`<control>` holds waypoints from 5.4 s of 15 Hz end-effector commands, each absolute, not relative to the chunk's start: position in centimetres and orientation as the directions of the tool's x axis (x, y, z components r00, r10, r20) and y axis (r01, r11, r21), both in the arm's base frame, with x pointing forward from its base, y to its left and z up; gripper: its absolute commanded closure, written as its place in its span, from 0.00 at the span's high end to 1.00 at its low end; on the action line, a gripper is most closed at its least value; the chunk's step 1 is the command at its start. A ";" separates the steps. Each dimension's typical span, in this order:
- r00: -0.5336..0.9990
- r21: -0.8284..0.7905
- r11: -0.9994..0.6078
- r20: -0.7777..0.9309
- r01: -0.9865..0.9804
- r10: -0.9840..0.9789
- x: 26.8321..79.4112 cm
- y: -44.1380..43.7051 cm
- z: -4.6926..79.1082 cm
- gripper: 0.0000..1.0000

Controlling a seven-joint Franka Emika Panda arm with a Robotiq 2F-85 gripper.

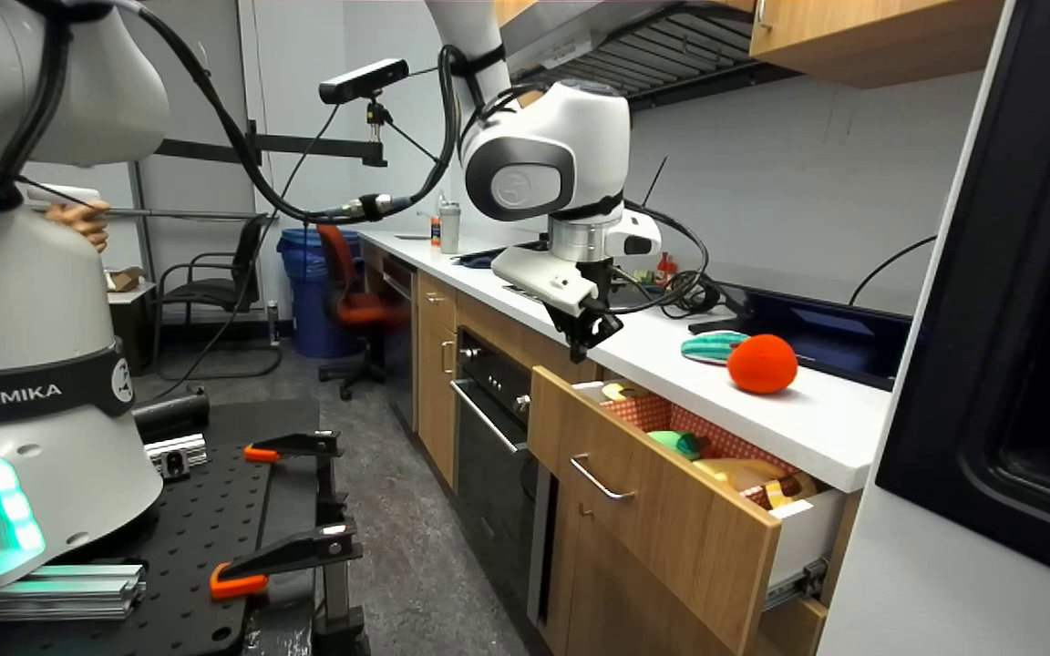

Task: Open the drawer, pick up the orange plush toy, put it in the box that is in the drawer and close the drawer

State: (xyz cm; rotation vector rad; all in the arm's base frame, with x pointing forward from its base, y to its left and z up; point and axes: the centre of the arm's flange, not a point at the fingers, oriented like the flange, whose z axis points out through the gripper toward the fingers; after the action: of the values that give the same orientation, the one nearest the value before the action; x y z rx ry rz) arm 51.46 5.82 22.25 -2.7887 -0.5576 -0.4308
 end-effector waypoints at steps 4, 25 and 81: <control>0.853 -0.146 -0.883 0.368 0.446 0.370 52.8 2.7 21.6 0.00; 0.910 -0.067 -0.939 0.280 0.337 0.306 56.5 -4.0 15.7 0.00; 0.882 0.098 -0.922 0.268 0.376 0.388 54.4 1.2 26.6 0.00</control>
State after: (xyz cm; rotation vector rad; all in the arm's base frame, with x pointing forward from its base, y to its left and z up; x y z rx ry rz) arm 50.34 1.10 27.04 -3.1210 -0.5982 -0.3966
